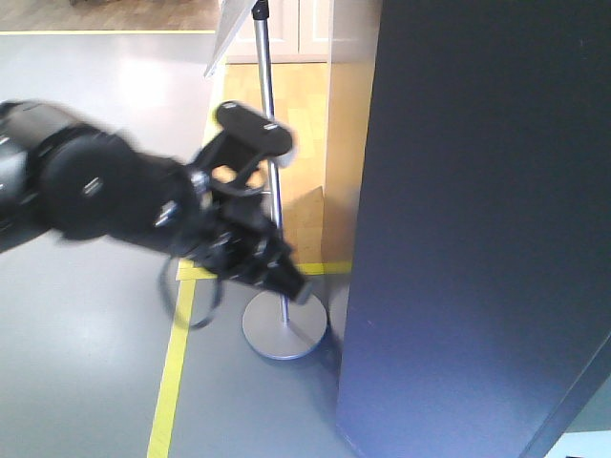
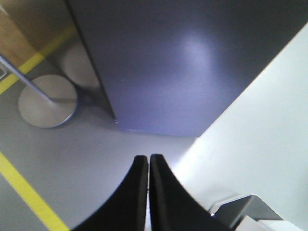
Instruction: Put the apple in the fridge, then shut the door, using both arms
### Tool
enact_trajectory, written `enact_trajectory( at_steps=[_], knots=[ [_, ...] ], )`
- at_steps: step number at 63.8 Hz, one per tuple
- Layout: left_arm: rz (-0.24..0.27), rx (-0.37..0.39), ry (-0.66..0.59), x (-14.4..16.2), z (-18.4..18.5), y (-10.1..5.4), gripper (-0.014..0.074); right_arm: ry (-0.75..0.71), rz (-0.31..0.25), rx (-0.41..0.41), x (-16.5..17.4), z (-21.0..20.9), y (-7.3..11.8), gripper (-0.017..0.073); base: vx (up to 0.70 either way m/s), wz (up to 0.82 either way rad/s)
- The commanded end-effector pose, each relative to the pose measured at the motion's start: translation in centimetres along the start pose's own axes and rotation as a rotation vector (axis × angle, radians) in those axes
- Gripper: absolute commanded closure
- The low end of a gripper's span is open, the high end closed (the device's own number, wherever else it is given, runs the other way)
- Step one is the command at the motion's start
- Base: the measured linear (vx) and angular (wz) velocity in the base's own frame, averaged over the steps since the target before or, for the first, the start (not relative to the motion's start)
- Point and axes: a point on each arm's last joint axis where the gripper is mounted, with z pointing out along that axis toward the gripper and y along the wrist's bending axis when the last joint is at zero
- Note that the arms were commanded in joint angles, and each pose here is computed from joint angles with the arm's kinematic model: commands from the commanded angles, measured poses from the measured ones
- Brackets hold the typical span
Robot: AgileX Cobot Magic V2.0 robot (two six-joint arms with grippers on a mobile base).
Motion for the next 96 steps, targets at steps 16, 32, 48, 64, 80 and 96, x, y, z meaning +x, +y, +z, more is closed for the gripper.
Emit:
enact_trajectory(
  at_steps=[16, 32, 48, 64, 80, 96],
  knots=[
    [-0.117, -0.163, -0.178, 3.4, -5.3, 3.0, 0.06, -0.074, 0.016, 0.003, -1.2, -0.3, 0.1, 0.0046, 0.0, 0.0],
    [-0.183, -0.245, -0.186, 7.0, -7.0, 5.3, 0.06, -0.078, 0.01, 0.072, -1.3, -0.2, -0.7, 0.0089, 0.0, 0.0],
    [-0.193, -0.248, -0.112, 8.0, -6.8, 5.3, 0.06, 0.104, 0.108, 0.233, -1.5, 2.3, -3.5, 0.0475, 0.0, 0.0],
    [-0.193, -0.248, -0.111, 8.0, -6.8, 5.3, 0.06, 0.219, 0.088, 0.325, -3.1, 5.2, -6.0, 0.0568, 0.0, 0.0],
    [-0.193, -0.248, -0.111, 8.0, -6.8, 5.3, 0.06, 0.236, 0.105, 0.535, -7.5, 6.2, -8.9, 0.0566, 0.0, 0.0],
    [-0.193, -0.248, -0.111, 8.0, -6.8, 5.3, 0.06, 0.075, 0.138, 0.642, -11.8, 6.5, -11.1, 0.0566, 0.0, 0.0]
  ],
)
